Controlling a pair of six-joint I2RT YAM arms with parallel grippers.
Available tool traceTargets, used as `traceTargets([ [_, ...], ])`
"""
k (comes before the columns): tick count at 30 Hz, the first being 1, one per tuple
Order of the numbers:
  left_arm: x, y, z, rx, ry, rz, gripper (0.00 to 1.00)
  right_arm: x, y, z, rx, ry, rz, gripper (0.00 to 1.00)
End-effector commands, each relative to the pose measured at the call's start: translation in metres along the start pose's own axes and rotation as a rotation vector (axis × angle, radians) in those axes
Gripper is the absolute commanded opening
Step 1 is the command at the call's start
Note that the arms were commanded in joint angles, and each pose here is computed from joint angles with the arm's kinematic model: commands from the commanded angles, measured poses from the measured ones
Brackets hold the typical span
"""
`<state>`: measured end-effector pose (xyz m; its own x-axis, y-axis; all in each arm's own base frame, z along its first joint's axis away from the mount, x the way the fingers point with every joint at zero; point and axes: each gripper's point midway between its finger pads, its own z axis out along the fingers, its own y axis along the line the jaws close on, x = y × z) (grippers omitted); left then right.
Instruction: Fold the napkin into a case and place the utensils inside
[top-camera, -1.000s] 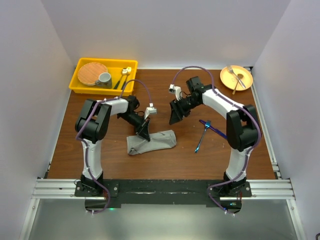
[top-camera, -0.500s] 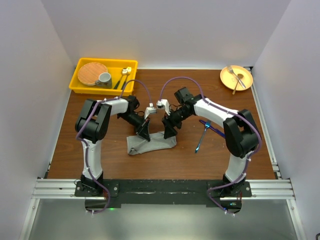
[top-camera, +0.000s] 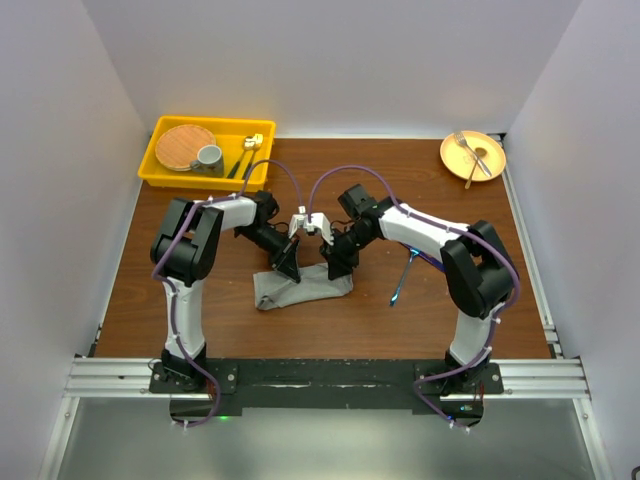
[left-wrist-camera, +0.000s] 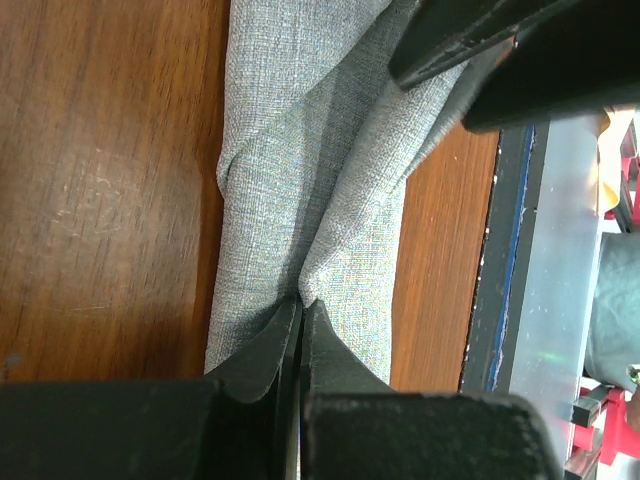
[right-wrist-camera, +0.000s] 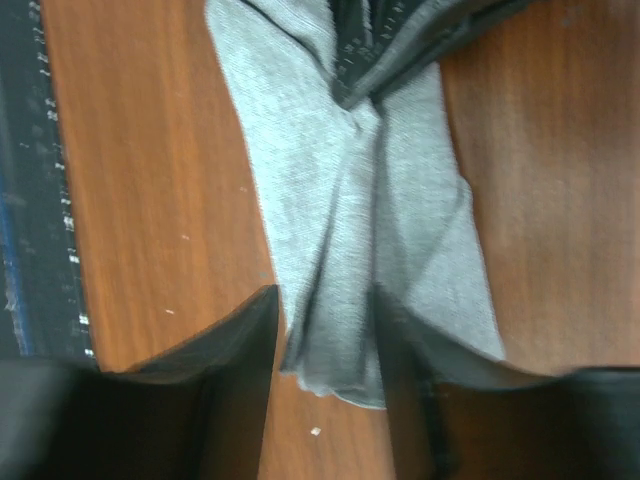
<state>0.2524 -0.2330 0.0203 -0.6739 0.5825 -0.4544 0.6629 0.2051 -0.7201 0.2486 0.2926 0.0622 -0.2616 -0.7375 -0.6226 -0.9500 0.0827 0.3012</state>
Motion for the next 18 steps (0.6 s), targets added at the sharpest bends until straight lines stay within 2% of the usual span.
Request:
traceTargets([
  [1, -0.007, 0.011, -0.001, -0.022, -0.012, 0.032, 0.0, -0.004, -0.011, -0.003, 0.059, -0.009, -0.061, 0.2],
  [3, -0.009, 0.011, -0.002, -0.027, -0.019, 0.045, 0.0, -0.001, -0.015, -0.003, 0.082, -0.002, -0.057, 0.09],
  [4, -0.011, 0.009, -0.003, -0.025, -0.028, 0.051, 0.0, 0.001, -0.018, -0.003, 0.093, 0.002, -0.047, 0.0],
  [6, -0.014, 0.007, -0.004, -0.022, -0.037, 0.06, 0.03, 0.007, -0.023, 0.0, 0.11, 0.017, -0.019, 0.0],
  [10, -0.025, 0.002, -0.011, -0.019, -0.07, 0.095, 0.21, 0.016, -0.031, 0.006, 0.144, 0.037, 0.038, 0.0],
  [12, -0.031, -0.001, -0.016, -0.015, -0.095, 0.104, 0.25, 0.022, -0.033, 0.01, 0.144, 0.051, 0.08, 0.0],
  [18, -0.061, -0.022, -0.061, -0.032, -0.241, 0.17, 0.42, 0.038, -0.034, 0.016, 0.141, 0.093, 0.126, 0.0],
])
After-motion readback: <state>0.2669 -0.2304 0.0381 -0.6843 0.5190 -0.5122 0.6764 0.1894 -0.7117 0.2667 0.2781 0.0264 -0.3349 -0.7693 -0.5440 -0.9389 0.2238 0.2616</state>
